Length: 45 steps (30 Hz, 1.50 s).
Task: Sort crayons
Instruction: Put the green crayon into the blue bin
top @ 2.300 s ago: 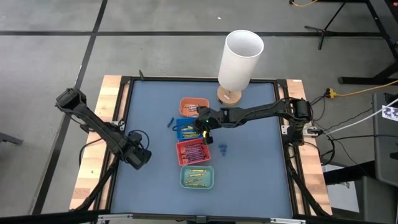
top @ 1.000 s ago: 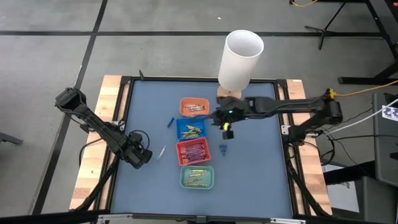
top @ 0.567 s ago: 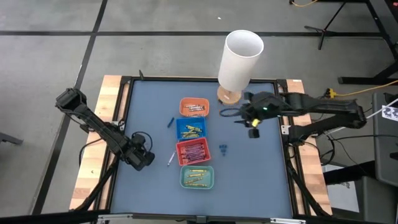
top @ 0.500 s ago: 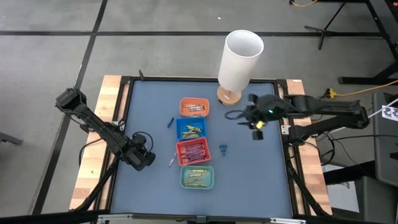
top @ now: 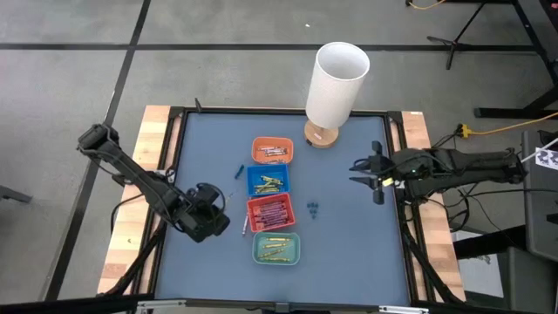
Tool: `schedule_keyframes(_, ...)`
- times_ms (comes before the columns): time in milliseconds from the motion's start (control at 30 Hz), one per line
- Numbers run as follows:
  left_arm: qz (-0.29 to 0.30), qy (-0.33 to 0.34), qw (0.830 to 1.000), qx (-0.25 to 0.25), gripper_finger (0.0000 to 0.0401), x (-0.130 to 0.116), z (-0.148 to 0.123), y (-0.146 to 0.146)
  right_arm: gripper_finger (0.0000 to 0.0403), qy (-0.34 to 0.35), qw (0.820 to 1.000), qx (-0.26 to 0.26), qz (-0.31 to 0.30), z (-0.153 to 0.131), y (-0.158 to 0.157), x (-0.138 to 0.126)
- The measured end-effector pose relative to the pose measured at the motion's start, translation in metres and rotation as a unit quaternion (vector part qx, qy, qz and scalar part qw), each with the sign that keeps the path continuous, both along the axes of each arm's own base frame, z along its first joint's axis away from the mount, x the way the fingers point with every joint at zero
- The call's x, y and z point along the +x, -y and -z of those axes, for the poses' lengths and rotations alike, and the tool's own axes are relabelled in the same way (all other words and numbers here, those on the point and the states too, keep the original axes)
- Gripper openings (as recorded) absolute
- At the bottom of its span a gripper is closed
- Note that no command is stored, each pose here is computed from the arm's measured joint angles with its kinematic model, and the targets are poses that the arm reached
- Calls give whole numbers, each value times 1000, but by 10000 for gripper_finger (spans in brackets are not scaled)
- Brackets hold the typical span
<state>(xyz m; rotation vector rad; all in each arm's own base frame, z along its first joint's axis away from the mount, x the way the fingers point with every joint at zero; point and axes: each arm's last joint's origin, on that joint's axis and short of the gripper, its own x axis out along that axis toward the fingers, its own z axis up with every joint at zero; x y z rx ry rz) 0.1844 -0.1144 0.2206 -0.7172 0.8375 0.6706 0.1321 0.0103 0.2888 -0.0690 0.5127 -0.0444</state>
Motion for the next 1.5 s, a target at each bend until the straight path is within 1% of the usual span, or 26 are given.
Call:
schedule_keyframes(67,8,28,999,25,2,7,-8,-2,124,27,1000,4,1,5,1,-5)
schedule_keyframes(167,29,66,996,56,2,20,-15,-6,124,38,999,13,0,18,1,-11)
schedule_keyframes(300,61,99,990,84,2,37,-21,-17,124,57,998,26,0,32,2,-18)
schedule_keyframes(433,79,124,982,117,2,52,-28,-32,124,79,996,37,3,43,2,-22)
schedule_keyframes(567,110,135,973,149,2,64,-33,-47,124,98,994,39,3,55,2,-24)
schedule_keyframes(667,133,134,964,187,2,73,-34,-56,124,114,993,37,0,64,2,-23)
schedule_keyframes(733,140,135,959,208,2,80,-33,-63,124,120,992,37,0,71,2,-22)
schedule_keyframes(867,150,115,953,239,2,90,-26,-73,124,117,993,36,0,88,2,-20)
schedule_keyframes(1033,148,74,954,249,2,100,-9,-82,124,126,991,36,-1,107,2,-19)
schedule_keyframes(1133,142,65,956,249,2,106,-1,-86,124,140,989,38,-1,115,2,-21)
schedule_keyframes(1367,153,34,962,224,2,118,22,-97,124,182,982,42,-2,123,3,-27)
schedule_keyframes(1500,155,21,964,215,2,121,30,-101,124,206,978,39,-5,123,3,-32)
